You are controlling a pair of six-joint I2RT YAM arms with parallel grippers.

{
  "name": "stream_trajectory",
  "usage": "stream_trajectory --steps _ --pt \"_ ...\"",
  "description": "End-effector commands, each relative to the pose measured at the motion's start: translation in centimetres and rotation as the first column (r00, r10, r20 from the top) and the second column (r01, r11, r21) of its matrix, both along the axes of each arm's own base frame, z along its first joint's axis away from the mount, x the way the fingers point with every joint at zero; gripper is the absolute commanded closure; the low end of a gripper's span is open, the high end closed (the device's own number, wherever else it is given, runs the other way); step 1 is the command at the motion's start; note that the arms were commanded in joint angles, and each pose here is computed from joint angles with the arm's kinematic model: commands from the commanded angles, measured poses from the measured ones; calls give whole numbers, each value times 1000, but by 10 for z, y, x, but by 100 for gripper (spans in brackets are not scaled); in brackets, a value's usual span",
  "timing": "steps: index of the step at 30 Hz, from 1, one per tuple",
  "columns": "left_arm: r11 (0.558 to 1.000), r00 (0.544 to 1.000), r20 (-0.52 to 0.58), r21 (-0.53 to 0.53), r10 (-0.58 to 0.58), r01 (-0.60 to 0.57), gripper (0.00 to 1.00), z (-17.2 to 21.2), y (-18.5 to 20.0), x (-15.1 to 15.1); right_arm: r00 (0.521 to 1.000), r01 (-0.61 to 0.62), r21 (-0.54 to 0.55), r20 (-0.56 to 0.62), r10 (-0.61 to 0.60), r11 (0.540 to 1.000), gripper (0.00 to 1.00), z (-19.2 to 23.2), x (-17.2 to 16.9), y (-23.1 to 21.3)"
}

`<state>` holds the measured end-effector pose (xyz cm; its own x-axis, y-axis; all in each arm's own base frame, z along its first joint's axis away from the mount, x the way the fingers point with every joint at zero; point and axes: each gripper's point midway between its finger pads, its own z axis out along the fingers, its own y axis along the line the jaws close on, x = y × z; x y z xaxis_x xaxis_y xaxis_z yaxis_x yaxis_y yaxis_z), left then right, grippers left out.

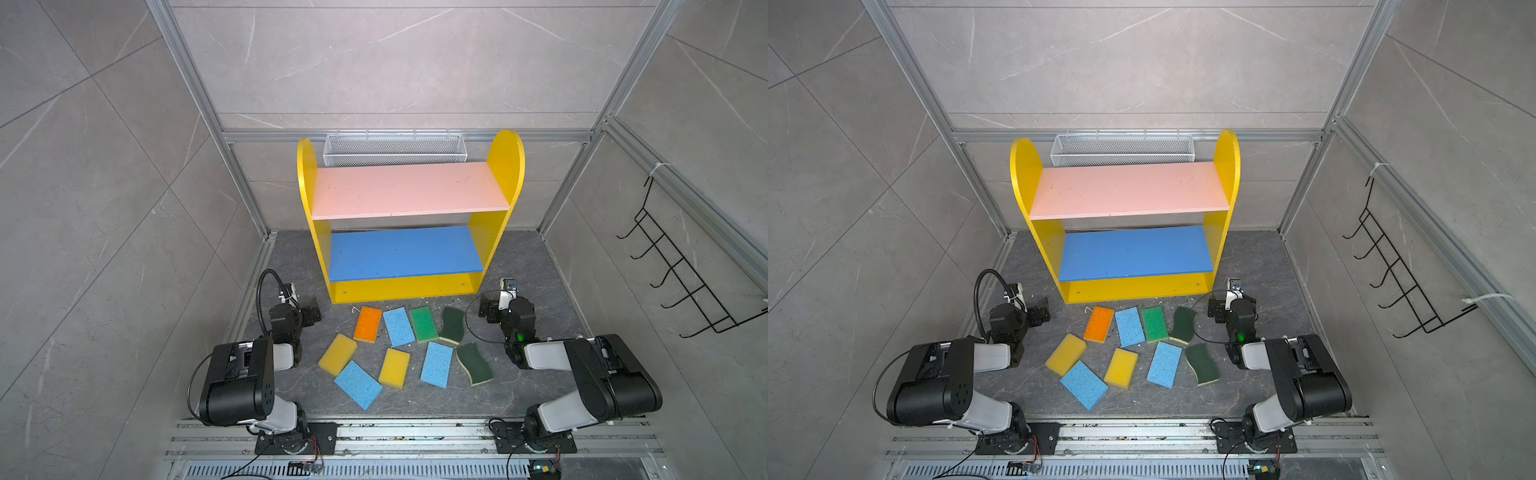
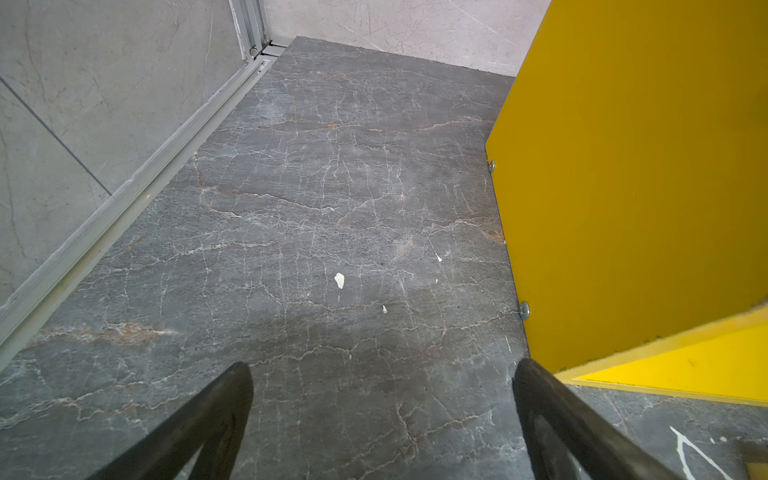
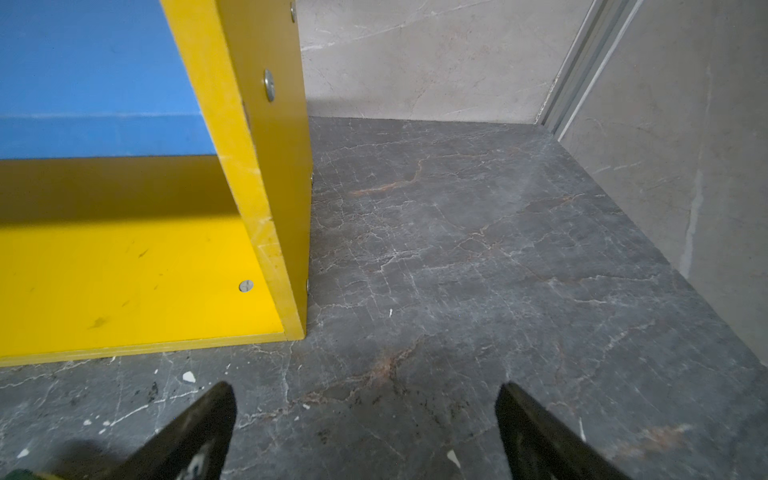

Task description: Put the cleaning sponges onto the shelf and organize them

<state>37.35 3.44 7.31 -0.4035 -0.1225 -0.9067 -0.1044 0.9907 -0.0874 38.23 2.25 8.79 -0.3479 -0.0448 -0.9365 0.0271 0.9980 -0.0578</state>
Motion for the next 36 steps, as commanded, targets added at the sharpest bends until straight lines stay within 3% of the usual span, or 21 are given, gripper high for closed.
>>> stream_trajectory --steps 1,22,27,36 --pt "999 999 41 33 -21 19 0 13 -1 9 1000 -8 4 9 8 1000 1 5 6 1" --pt "999 999 48 35 -25 23 0 16 -2 11 1000 -10 7 11 10 1000 1 6 6 0" --pt "999 997 -67 32 -36 38 0 26 -6 20 1000 -13 6 0 13 1000 5 7 6 1" --pt "997 997 -9 2 80 -80 0 68 3 1 998 61 -2 -11 -61 998 6 69 -3 -6"
